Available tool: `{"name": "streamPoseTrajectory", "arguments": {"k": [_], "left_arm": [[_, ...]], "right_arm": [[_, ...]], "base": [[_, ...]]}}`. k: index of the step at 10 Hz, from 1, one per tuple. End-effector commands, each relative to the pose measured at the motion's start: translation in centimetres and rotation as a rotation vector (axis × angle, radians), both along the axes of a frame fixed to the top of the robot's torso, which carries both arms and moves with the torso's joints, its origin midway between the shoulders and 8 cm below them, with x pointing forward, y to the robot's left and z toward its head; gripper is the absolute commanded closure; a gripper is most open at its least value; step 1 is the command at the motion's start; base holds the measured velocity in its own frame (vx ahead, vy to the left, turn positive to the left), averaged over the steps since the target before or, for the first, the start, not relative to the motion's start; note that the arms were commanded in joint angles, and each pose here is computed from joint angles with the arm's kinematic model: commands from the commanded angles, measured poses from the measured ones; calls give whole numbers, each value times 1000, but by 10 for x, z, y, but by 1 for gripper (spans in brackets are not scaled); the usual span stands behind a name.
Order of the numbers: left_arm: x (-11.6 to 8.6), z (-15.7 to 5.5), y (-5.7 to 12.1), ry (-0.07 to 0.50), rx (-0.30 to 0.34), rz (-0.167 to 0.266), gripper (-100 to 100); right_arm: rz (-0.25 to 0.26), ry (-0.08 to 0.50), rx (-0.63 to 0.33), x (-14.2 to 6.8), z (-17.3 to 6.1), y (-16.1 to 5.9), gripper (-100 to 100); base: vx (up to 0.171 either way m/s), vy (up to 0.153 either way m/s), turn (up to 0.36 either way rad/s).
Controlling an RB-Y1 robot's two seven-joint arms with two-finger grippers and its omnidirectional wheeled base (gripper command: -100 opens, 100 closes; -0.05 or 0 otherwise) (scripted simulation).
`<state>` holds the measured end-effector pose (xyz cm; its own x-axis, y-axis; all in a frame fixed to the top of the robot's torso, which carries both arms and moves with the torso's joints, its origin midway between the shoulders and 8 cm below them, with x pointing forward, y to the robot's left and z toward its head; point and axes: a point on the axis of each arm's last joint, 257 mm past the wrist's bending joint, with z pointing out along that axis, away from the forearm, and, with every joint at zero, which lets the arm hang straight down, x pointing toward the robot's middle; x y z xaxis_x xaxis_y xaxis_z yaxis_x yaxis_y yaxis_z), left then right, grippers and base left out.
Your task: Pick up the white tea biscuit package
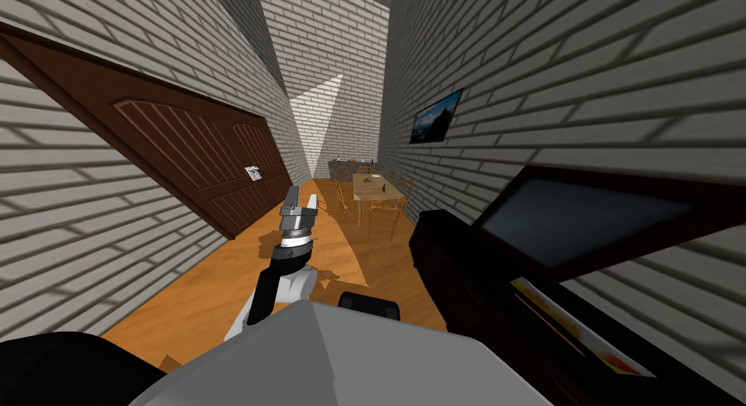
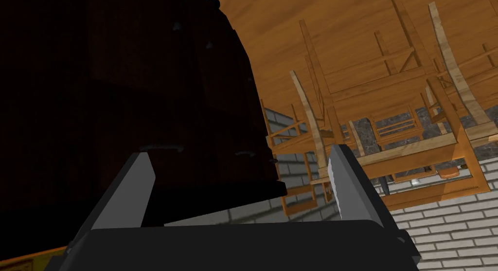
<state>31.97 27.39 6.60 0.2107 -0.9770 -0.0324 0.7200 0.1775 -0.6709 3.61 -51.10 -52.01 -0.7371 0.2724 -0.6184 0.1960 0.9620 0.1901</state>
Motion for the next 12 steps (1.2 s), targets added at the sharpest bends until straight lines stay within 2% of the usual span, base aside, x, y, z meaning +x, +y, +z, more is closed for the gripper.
{"name": "streamPoseTrajectory", "arguments": {"k": [1, 2, 3, 5, 6, 7, 8, 9, 10, 12], "left_arm": [[0, 0, 0, 0, 0, 0, 0], [0, 0, 0, 0, 0, 0, 0], [0, 0, 0, 0, 0, 0, 0], [0, 0, 0, 0, 0, 0, 0], [0, 0, 0, 0, 0, 0, 0], [0, 0, 0, 0, 0, 0, 0], [0, 0, 0, 0, 0, 0, 0], [0, 0, 0, 0, 0, 0, 0], [0, 0, 0, 0, 0, 0, 0], [0, 0, 0, 0, 0, 0, 0]], "right_arm": [[2, 13, -10, -4, 4, -5, -100], [19, 79, -61, -31, 6, -29, -100], [24, 70, -55, -26, 7, -26, -100], [16, 86, -65, -34, 6, -32, -100], [36, 143, -111, -56, 12, -54, -100], [33, 148, -114, -59, 12, -55, -100], [52, 203, -157, -79, 20, -77, -100], [56, 195, -151, -75, 19, -73, -100], [47, 212, -165, -84, 20, -80, -100], [42, 222, -171, -88, 21, -84, -100]], "base": [[42, -11, -14], [78, -18, 290], [85, -29, 152], [21, -5, -29], [51, -17, 246], [88, -33, 170], [146, -53, 275], [119, -61, 109], [35, -26, -31], [-14, 2, -13]]}}
